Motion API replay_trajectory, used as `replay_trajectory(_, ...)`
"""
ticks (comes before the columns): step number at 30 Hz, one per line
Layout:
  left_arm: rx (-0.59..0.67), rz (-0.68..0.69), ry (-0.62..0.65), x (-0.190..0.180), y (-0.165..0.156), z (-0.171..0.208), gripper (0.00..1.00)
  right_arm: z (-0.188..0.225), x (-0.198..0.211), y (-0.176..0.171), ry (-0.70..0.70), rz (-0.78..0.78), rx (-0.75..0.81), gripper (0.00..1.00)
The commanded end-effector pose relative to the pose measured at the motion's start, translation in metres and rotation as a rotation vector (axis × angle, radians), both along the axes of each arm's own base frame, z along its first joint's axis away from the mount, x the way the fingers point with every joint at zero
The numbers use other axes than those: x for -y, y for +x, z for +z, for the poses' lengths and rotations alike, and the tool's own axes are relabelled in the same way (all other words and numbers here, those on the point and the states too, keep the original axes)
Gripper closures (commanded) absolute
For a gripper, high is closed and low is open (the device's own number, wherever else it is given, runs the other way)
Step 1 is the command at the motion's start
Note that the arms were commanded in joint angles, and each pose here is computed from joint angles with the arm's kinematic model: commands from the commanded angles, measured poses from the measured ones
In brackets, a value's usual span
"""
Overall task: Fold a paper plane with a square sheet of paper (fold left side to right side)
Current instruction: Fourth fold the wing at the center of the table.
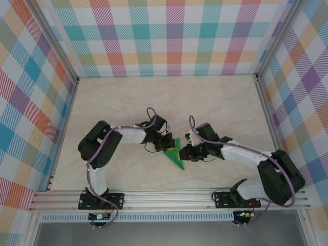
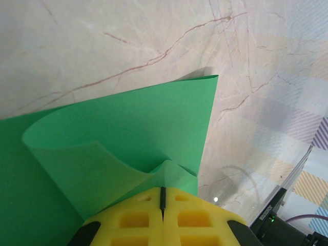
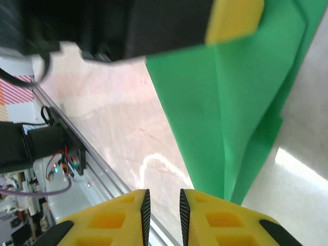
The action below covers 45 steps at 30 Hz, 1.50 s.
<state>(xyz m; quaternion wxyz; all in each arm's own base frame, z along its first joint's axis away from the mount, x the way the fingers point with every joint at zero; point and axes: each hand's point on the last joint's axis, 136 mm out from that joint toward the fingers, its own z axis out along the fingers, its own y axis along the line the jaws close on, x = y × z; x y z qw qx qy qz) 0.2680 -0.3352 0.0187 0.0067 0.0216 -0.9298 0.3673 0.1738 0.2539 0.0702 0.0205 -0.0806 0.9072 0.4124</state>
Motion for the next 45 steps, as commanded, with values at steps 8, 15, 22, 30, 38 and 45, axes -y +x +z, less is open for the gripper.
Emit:
replay_trajectory(8,-0.106,0.014,0.159,-0.03,-0.027,-0.034,0.97,-0.003,-0.018,0.003,0.071,0.024,-0.049,0.77)
replay_trajectory(15,-0.107,0.012,0.159,-0.03,-0.027,-0.034,0.97,-0.02,-0.018,-0.004,0.039,0.028,-0.098,0.78)
replay_trajectory(22,-0.105,0.013,0.163,-0.031,-0.027,-0.035,0.98,-0.033,-0.009,-0.013,-0.017,0.024,-0.119,0.79)
replay_trajectory(30,-0.104,0.017,0.174,-0.033,-0.027,-0.035,0.98,-0.045,-0.007,-0.021,-0.051,0.037,-0.148,0.8)
replay_trajectory(38,-0.107,0.024,0.191,-0.037,-0.026,-0.039,0.99,-0.05,-0.009,-0.027,-0.064,0.045,-0.154,0.81)
replay_trajectory(45,-0.109,0.03,0.195,-0.039,-0.025,-0.041,1.0,-0.058,-0.004,-0.034,-0.099,0.041,-0.167,0.81)
